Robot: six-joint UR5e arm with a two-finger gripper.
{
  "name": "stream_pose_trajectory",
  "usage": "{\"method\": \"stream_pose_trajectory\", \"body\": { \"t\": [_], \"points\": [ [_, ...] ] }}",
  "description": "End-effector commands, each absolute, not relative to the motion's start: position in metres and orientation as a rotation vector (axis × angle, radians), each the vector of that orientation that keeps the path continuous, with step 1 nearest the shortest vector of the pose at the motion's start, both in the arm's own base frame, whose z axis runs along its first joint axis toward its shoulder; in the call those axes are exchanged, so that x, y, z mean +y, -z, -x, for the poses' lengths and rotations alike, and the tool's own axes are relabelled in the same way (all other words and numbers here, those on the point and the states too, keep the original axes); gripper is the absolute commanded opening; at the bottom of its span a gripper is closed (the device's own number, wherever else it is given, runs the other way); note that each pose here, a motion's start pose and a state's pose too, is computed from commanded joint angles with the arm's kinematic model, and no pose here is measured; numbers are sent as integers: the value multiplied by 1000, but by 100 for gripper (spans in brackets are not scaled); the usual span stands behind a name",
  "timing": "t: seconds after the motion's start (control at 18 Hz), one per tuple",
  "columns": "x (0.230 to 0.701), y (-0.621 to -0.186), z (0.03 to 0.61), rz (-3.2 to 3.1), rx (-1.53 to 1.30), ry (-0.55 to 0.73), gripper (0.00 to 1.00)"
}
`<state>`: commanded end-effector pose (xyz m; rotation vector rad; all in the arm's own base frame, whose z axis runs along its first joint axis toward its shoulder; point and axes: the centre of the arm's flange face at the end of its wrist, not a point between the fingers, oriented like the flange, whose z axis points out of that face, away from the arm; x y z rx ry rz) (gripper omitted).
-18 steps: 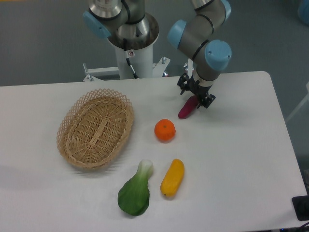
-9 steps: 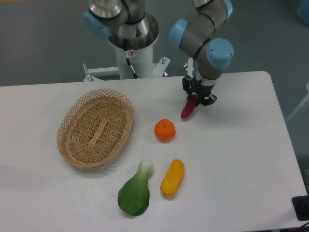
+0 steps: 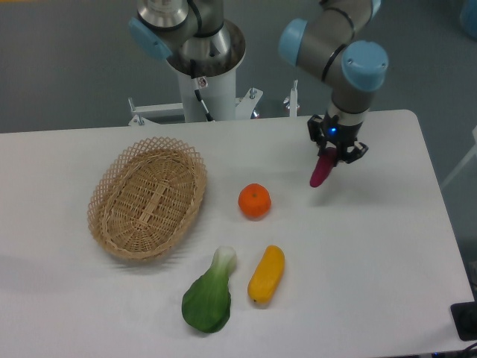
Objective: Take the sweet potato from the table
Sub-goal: 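Lift the held sweet potato up and away from the orange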
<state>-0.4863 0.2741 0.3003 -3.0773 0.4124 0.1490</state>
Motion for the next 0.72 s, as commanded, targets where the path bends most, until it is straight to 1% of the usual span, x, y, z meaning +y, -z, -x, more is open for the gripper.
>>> {"method": "stream_pose_trajectory", "body": {
  "t": [0.11, 0.28, 0.39, 0.72],
  "points": [
    [277, -316, 505, 3068, 407, -202, 11],
    [281, -332, 534, 3057, 393, -173, 11],
    [284, -346, 549, 3047, 388, -175, 11],
    [292, -354, 573, 3030, 392, -217, 12]
  ]
}}
